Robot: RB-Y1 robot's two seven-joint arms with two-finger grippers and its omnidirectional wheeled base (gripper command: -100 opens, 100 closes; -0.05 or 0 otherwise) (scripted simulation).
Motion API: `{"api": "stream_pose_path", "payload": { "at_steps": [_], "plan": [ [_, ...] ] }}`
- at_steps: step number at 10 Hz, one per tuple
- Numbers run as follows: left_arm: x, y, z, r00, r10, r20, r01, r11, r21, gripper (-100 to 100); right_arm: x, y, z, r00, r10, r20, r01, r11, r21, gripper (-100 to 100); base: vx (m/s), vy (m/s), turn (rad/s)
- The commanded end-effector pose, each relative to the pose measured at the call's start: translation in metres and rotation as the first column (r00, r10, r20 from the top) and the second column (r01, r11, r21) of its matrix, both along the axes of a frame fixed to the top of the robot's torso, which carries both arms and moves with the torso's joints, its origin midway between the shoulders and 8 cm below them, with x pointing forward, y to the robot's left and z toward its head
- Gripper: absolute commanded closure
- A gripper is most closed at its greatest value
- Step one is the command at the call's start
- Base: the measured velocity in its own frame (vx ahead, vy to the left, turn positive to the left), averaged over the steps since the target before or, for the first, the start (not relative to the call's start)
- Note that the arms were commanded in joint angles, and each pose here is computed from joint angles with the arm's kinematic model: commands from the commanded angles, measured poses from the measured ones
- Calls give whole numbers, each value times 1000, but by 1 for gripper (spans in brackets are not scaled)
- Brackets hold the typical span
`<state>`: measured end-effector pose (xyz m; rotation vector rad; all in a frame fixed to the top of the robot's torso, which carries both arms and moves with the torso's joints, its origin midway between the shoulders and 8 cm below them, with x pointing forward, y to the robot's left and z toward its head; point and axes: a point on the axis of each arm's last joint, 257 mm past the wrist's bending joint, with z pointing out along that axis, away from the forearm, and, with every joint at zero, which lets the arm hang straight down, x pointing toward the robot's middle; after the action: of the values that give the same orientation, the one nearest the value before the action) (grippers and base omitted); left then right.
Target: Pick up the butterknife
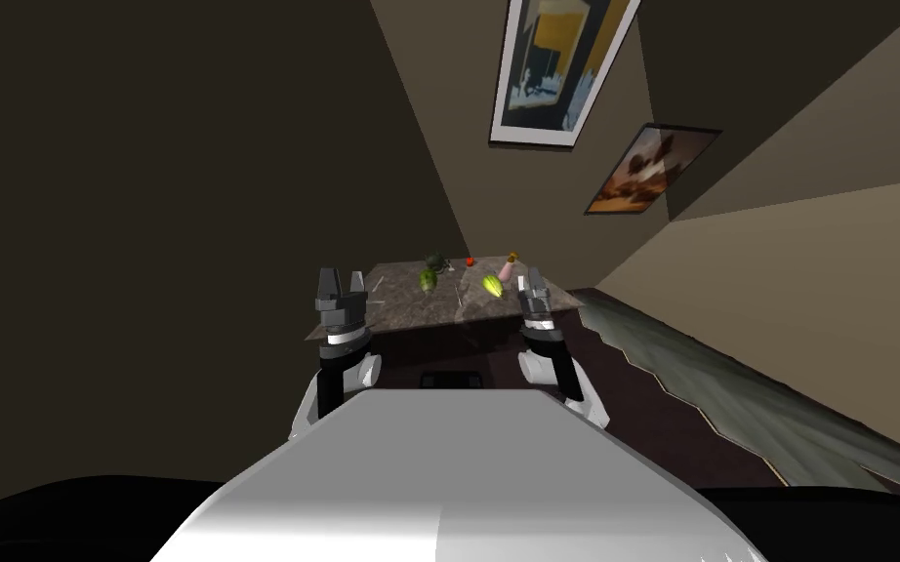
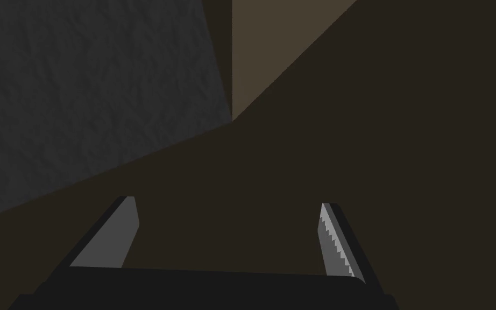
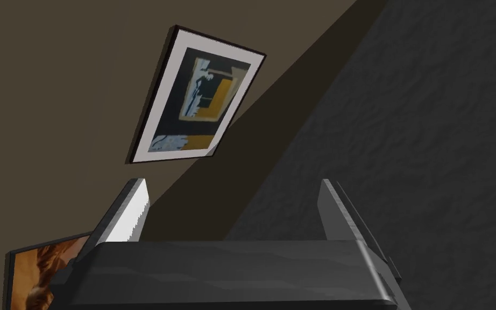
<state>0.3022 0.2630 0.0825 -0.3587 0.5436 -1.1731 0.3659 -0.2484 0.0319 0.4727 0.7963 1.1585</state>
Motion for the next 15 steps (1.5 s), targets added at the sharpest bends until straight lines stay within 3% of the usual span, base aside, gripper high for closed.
{"api": "stream_pose_path", "payload": {
  "at_steps": [1,6,9,12,14,15],
  "plan": [
    [0,0,0,1000,0,0,0,1000,0,0,11,7,-7,1000,7,-30,-9,998,-54,-100,-80,-61,115],
    [0,0,0,1000,0,0,0,1000,0,0,48,22,-45,987,15,-159,-51,973,-226,-100,-71,-50,181],
    [0,0,0,1000,0,0,0,1000,0,0,73,27,-78,965,1,-261,-87,945,-316,-100,-46,-18,189],
    [0,0,0,1000,0,0,0,1000,0,0,81,26,-93,953,-11,-303,-103,928,-357,-100,-19,1,114],
    [0,0,0,1000,0,0,0,1000,0,0,95,22,-122,923,-38,-382,-131,904,-407,-100,-10,12,195],
    [0,0,0,1000,0,0,0,1000,0,0,95,21,-123,923,-41,-384,-133,900,-415,-100,-7,8,100]
  ]
}}
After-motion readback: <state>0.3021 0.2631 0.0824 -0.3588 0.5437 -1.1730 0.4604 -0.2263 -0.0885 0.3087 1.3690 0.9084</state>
